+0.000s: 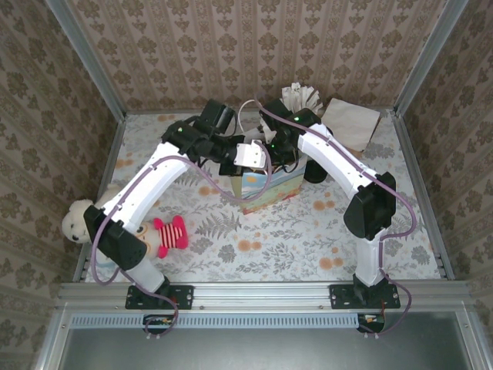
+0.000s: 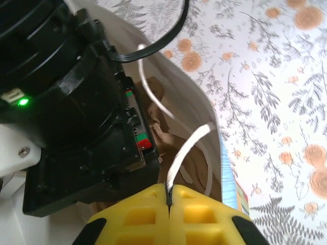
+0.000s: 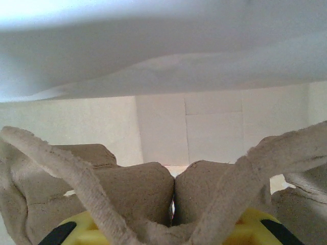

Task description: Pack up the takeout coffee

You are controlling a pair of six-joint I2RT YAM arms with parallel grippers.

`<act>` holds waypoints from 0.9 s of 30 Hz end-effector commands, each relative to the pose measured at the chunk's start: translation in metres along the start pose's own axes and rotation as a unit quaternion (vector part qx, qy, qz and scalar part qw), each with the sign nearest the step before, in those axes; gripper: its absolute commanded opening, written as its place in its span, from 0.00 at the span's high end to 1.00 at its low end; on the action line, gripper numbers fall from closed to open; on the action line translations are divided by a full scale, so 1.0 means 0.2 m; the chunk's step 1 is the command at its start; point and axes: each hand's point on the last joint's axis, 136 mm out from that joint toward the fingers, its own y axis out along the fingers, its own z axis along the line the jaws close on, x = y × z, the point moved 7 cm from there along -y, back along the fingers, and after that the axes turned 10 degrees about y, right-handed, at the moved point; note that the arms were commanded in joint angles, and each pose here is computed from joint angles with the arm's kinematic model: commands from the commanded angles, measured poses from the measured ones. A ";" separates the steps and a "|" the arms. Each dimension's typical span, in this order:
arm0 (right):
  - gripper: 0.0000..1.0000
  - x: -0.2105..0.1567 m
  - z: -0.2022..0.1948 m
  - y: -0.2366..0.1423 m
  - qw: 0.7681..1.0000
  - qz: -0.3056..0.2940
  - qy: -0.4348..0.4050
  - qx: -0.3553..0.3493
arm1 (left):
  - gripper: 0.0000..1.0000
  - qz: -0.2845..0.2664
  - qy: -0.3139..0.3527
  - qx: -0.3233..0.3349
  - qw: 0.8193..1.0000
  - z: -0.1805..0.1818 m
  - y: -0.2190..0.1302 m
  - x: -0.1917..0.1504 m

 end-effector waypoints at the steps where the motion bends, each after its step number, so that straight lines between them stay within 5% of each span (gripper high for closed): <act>1: 0.75 -0.01 0.02 -0.01 1.000 0.001 0.001 0.004 | 1.00 -0.030 0.032 0.126 0.991 0.08 -0.06 0.05; 5: 0.75 -0.02 0.00 0.01 1.000 0.006 0.009 0.000 | 1.00 -0.057 0.038 0.196 0.978 0.10 -0.10 0.09; 9: 0.75 -0.04 -0.01 0.03 1.000 0.008 0.018 0.002 | 1.00 -0.026 0.046 0.238 0.970 0.10 -0.05 0.11; 18: 0.75 -0.04 -0.01 0.04 1.000 0.005 0.029 0.007 | 0.93 -0.055 0.068 0.380 0.921 0.11 -0.11 0.16; 23: 0.76 -0.04 0.00 0.03 0.999 0.002 0.031 0.012 | 0.62 -0.089 0.008 0.455 0.886 0.12 -0.22 0.14; 24: 0.76 -0.04 0.00 0.03 0.999 0.002 0.031 0.012 | 0.62 -0.100 -0.019 0.467 0.878 0.12 -0.27 0.14; 27: 0.76 -0.04 0.00 0.03 0.999 -0.001 0.034 0.015 | 0.38 -0.139 -0.122 0.468 0.864 0.10 -0.36 0.12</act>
